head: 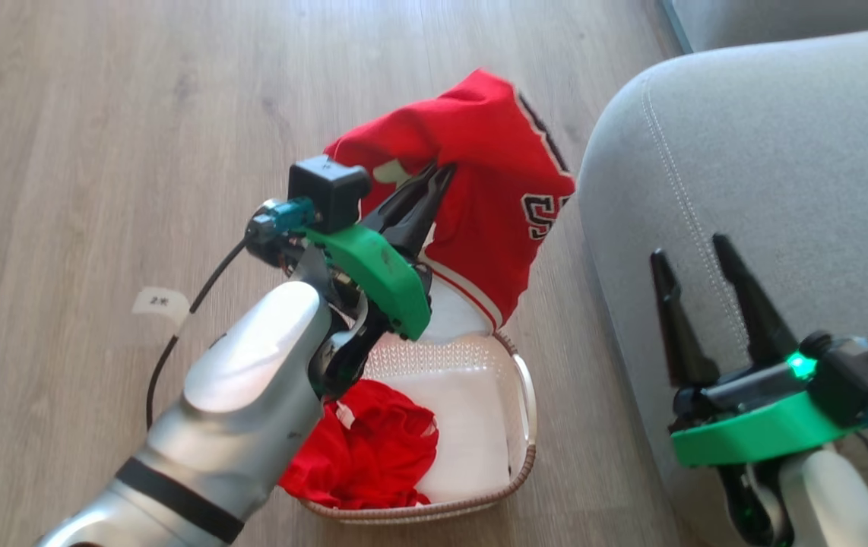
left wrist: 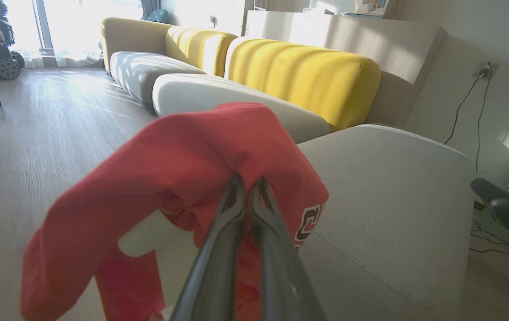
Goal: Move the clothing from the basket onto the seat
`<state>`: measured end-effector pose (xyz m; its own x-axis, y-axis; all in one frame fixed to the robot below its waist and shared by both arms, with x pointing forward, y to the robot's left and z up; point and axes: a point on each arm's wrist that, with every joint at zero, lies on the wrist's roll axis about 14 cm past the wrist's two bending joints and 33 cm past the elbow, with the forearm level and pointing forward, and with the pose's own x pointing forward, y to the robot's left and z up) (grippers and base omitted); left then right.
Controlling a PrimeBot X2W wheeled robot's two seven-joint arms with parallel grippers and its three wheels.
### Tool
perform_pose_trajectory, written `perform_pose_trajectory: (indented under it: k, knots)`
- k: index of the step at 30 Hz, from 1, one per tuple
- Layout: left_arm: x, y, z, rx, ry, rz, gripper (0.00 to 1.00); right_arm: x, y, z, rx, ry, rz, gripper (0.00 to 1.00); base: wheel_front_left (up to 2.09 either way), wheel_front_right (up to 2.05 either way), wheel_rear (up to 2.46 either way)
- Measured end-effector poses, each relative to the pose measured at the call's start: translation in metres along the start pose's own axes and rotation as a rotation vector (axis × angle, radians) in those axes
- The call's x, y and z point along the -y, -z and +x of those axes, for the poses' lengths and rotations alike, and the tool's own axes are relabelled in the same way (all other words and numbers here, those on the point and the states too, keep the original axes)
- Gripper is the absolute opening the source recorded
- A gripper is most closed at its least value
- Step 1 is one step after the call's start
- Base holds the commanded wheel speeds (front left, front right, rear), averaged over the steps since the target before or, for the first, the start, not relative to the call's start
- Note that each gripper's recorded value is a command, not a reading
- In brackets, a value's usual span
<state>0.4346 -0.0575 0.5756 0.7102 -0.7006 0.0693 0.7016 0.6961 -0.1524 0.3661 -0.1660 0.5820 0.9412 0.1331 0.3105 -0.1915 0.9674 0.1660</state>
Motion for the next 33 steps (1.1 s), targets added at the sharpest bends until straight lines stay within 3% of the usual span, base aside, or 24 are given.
perform_pose_trajectory:
  k: [8, 21, 33]
  knots:
    - [0.019, -0.027, -0.005, 0.039, 0.042, 0.037, 0.00, -0.010, 0.012, -0.009, -0.049, -0.043, 0.007, 1.00, 0.00, 0.00, 0.00]
    - [-0.004, -0.014, -0.023, -0.009, -0.010, 0.043, 0.00, -0.023, 0.035, -0.007, -0.136, -0.139, 0.013, 1.00, 0.00, 0.00, 0.00]
    - [-0.012, -0.013, -0.032, -0.009, -0.030, 0.049, 0.00, -0.042, 0.045, 0.023, -0.191, -0.282, 0.086, 1.00, 0.00, 0.00, 0.00]
